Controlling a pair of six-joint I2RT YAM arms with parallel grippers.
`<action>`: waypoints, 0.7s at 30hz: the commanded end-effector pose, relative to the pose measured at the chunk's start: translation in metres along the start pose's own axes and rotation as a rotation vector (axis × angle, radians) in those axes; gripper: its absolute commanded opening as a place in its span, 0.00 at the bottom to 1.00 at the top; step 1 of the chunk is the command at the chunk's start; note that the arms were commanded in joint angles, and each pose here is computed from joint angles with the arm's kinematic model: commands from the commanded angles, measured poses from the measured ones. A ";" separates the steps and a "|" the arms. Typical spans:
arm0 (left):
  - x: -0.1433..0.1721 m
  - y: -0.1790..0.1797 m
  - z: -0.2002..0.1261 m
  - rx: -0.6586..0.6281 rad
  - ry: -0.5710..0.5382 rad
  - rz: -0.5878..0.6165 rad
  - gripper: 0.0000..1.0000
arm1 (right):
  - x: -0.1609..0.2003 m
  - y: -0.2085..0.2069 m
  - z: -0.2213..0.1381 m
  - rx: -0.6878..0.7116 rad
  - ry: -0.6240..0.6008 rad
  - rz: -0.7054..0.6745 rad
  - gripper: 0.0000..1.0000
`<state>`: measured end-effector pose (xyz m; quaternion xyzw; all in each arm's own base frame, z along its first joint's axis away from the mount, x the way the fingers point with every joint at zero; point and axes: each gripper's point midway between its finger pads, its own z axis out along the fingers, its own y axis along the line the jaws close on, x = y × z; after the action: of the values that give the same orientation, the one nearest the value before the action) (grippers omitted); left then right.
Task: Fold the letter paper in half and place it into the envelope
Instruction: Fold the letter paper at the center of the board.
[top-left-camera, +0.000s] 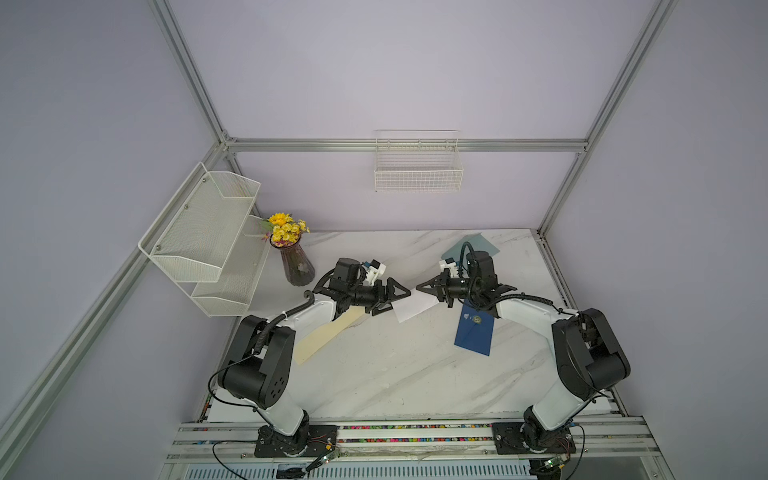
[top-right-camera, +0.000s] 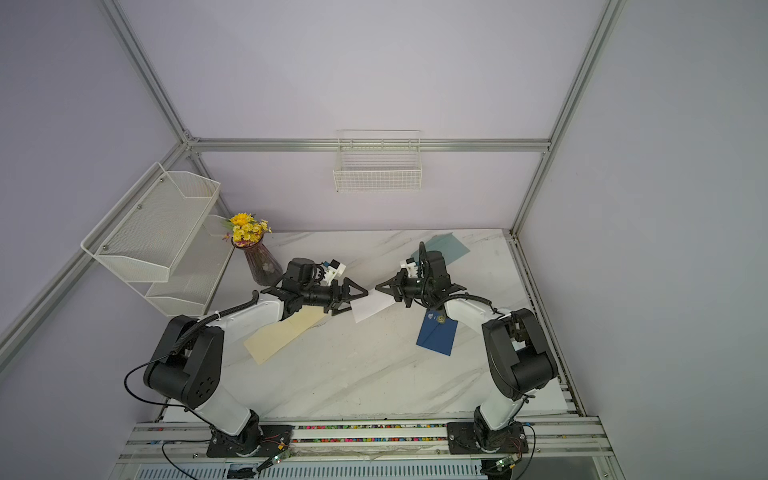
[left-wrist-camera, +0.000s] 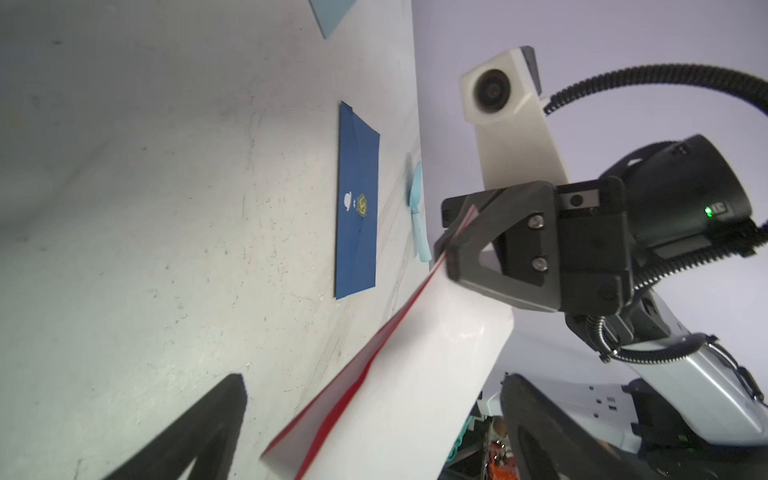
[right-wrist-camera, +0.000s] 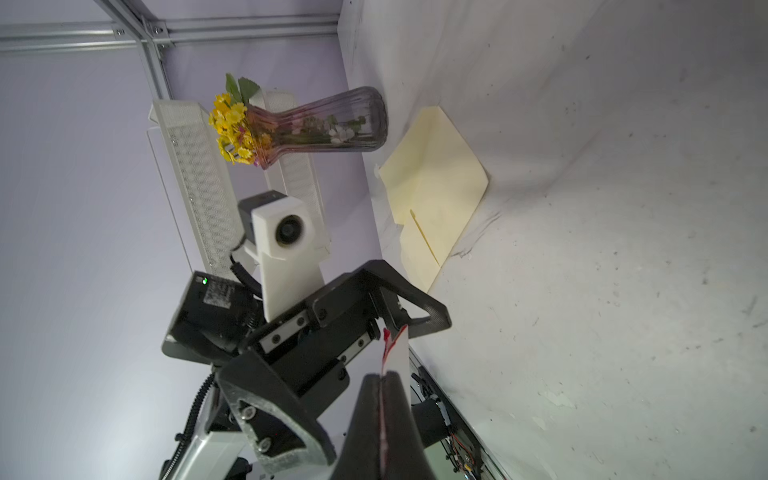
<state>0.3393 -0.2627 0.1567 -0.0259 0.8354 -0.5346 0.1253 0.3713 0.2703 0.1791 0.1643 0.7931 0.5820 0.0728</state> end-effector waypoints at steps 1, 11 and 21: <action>-0.035 -0.032 -0.022 0.084 -0.252 -0.050 0.98 | -0.024 0.008 -0.007 -0.042 -0.169 0.057 0.00; -0.056 -0.050 -0.034 0.172 -0.463 -0.175 0.95 | -0.042 0.015 -0.005 -0.095 -0.343 0.144 0.00; -0.055 -0.048 -0.026 0.149 -0.503 -0.225 0.91 | -0.045 0.027 -0.018 -0.173 -0.433 0.138 0.00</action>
<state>0.3784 -0.2509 0.1991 -0.2335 0.7477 -0.5722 0.2431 0.4072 0.2523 0.1692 0.3308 0.7314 0.5705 0.1734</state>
